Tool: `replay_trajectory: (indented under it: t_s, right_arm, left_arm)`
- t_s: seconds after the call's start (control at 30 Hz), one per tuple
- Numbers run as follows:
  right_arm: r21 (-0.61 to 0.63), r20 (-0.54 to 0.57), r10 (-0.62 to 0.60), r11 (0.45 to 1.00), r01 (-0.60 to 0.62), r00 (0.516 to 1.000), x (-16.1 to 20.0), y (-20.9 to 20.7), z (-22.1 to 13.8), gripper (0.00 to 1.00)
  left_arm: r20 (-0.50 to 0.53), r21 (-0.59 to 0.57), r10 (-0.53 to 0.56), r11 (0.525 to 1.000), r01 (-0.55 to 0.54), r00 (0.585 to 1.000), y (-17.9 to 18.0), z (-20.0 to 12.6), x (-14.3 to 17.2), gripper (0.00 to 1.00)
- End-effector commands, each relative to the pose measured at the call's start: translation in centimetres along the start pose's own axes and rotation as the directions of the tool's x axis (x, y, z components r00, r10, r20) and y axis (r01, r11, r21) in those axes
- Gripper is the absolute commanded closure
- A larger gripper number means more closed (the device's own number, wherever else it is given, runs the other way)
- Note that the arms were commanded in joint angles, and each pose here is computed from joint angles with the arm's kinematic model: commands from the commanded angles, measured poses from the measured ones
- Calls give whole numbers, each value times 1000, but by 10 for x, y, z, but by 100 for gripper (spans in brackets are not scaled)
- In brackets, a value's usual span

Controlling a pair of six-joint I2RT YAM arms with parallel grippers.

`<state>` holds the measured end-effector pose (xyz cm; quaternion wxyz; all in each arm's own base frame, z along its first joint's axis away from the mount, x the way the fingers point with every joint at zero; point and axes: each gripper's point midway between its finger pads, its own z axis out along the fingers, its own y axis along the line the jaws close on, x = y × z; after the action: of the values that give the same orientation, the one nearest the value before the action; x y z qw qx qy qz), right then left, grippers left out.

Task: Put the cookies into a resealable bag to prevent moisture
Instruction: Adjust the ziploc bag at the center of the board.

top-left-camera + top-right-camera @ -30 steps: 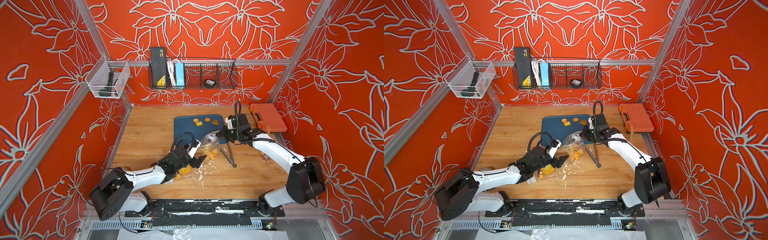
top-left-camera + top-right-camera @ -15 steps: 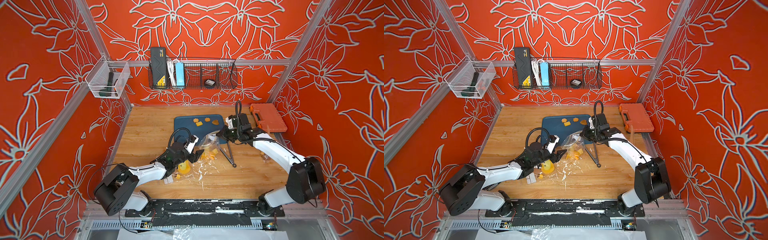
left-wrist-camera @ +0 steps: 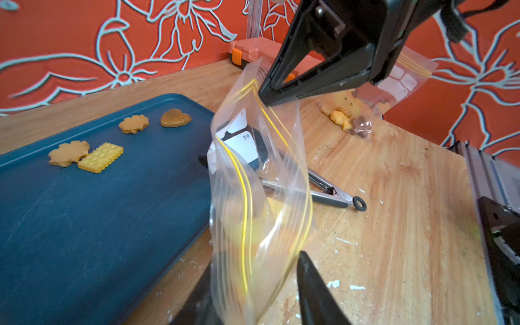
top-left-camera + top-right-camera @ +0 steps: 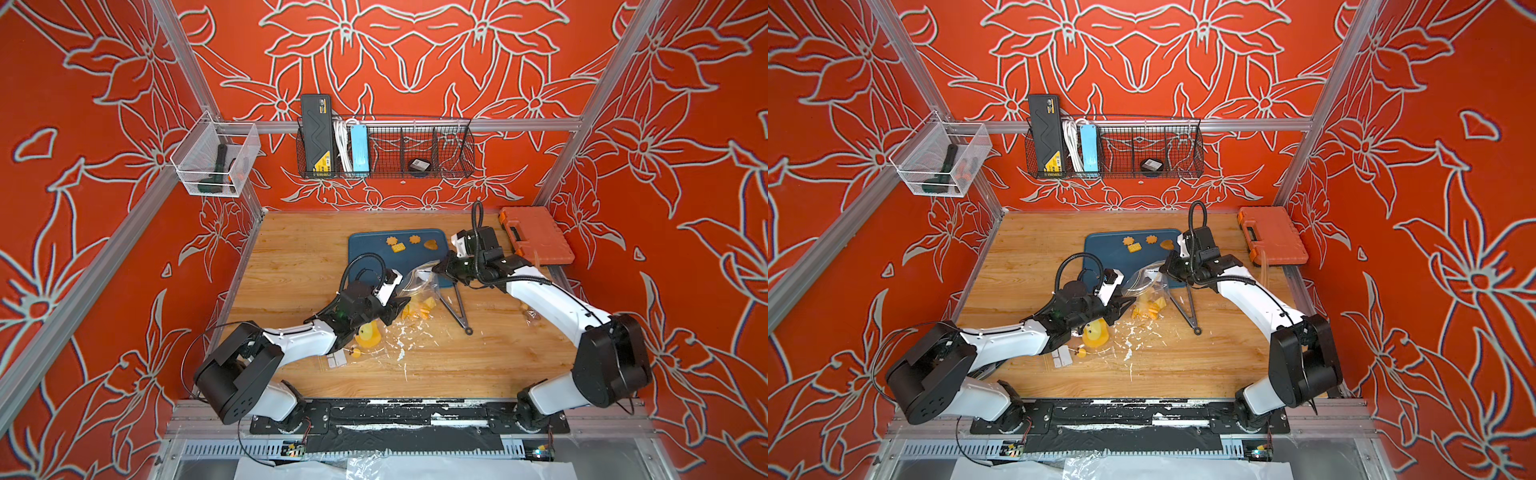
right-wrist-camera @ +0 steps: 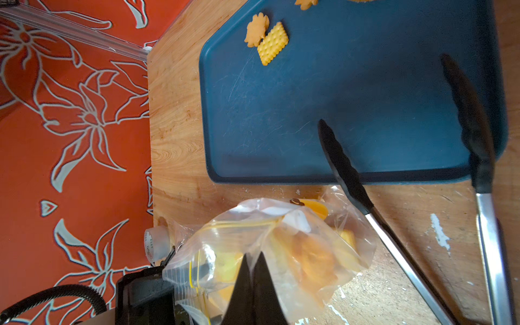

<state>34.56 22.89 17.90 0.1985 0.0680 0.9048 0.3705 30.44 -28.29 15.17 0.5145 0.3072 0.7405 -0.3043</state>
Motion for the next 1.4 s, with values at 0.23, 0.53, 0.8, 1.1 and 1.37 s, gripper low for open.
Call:
replay_trajectory:
  t_s: [0.23,0.53,0.8,1.1,1.37]
  right_arm:
    - [-21,19,-4,1000,4,1000,-8,7,-5,100]
    - [-19,22,-4,1000,4,1000,-9,5,-6,100]
    - [-23,21,-2,1000,3,1000,-10,6,-7,100]
    - [-18,25,-7,1000,8,1000,-10,6,-9,100]
    - [-24,38,-36,999,37,999,-6,10,-22,100]
  left_arm:
    - [14,4,5,1000,-5,1000,1,3,-5,80]
    - [0,-18,-5,1000,5,1000,5,2,1,80]
    - [-18,-35,-13,999,12,1000,9,3,7,79]
    - [-32,-51,-23,998,22,999,11,0,7,93]
    - [-72,-93,-20,996,14,997,5,-13,-6,100]
